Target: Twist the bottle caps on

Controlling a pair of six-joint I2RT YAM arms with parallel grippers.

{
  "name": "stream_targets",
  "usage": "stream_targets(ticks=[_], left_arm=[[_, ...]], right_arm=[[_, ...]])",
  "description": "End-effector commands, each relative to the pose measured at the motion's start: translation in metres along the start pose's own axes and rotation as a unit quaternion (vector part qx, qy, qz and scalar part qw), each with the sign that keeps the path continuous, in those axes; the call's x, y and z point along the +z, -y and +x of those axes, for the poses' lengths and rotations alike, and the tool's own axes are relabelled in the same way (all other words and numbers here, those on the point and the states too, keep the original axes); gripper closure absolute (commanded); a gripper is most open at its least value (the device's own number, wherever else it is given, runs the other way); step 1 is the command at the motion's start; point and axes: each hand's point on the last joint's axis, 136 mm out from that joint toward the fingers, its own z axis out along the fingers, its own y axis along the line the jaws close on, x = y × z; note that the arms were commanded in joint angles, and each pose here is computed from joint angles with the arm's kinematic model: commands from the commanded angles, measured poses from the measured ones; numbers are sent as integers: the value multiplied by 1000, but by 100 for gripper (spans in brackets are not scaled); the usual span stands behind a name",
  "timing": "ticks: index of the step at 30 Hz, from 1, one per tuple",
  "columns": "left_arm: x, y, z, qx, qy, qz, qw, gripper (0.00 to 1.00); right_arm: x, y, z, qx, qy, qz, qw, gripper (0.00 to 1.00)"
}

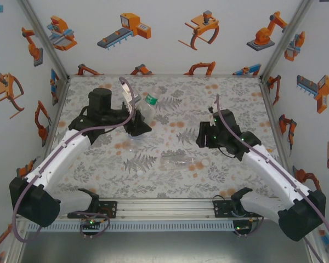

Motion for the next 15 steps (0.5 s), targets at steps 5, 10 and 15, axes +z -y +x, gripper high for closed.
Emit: stream_targets(ticks=[5,10,15], left_arm=[[-17,-13,-5,48,7,-70,996,100],[-19,-15,-4,47,9,-81,996,100],[-16,-18,-2,40,6,-82,996,100]], right_arm=[[26,37,57,44,-92,89,991,45],[47,48,82,63,-115,104,986,44],[64,52,97,66,-137,111,982,43]])
